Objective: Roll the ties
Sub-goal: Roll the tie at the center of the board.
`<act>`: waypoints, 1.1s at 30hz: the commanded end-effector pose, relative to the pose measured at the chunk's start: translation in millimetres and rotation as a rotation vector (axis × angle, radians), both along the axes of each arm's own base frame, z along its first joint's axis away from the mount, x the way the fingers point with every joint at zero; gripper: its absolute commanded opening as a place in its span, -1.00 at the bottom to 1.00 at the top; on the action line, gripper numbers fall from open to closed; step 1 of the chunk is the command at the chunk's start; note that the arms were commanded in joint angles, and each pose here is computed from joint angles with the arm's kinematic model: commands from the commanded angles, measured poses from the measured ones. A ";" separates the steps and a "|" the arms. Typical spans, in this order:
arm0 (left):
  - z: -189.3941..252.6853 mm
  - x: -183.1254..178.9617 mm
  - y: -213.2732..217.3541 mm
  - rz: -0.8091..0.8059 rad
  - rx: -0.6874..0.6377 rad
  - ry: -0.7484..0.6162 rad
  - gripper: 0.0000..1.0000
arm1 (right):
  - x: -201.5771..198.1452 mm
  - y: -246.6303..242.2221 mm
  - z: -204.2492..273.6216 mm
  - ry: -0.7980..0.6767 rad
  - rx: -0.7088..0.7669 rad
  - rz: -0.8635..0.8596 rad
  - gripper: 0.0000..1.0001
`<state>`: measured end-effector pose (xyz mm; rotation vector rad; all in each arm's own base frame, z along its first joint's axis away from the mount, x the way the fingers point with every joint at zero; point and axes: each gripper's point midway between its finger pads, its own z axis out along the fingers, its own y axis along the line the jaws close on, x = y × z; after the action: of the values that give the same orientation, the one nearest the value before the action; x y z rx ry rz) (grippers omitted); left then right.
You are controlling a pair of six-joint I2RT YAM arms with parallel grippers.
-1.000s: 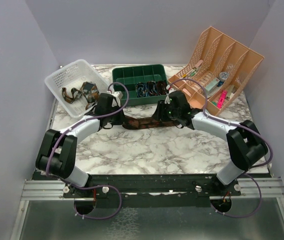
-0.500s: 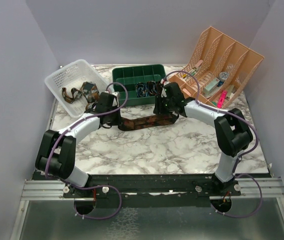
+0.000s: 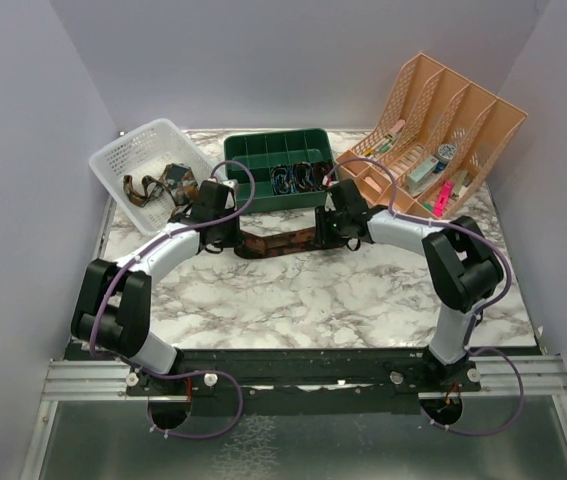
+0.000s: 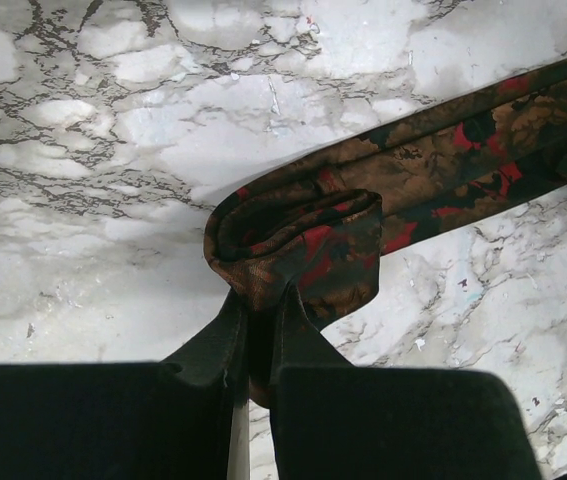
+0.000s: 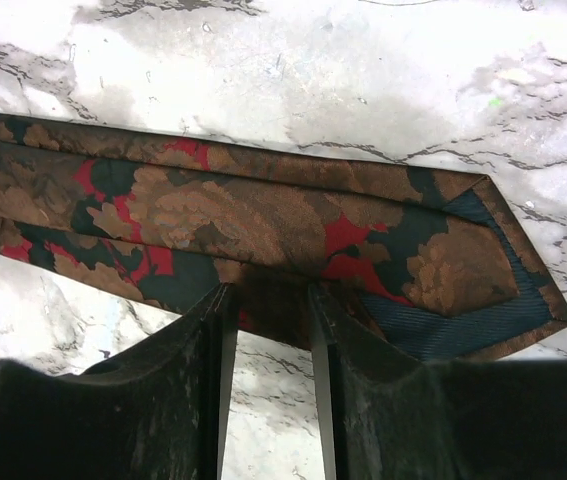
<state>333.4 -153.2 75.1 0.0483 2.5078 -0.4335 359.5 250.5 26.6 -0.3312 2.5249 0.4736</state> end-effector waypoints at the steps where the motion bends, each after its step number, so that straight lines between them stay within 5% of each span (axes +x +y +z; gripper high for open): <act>1: 1.3 4.9 3.6 0.013 0.039 0.003 -1.00 | -32.4 -15.6 -30.5 0.115 -0.039 -0.002 -0.21; 18: 0.7 6.3 2.5 -0.033 0.069 0.011 -1.00 | -92.3 0.8 -7.1 0.205 0.187 -0.038 -0.23; 25: 1.0 9.6 1.7 -0.105 0.127 -0.002 -1.00 | -66.3 10.7 42.1 0.050 0.274 -0.064 -0.19; 33: -3.6 7.0 4.1 -0.137 0.160 0.005 -1.00 | -40.6 70.5 96.1 -0.016 0.596 0.035 -0.19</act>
<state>338.4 -152.9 72.9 0.2398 2.5394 -0.3431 307.6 280.7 91.4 -0.1410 2.3737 0.9244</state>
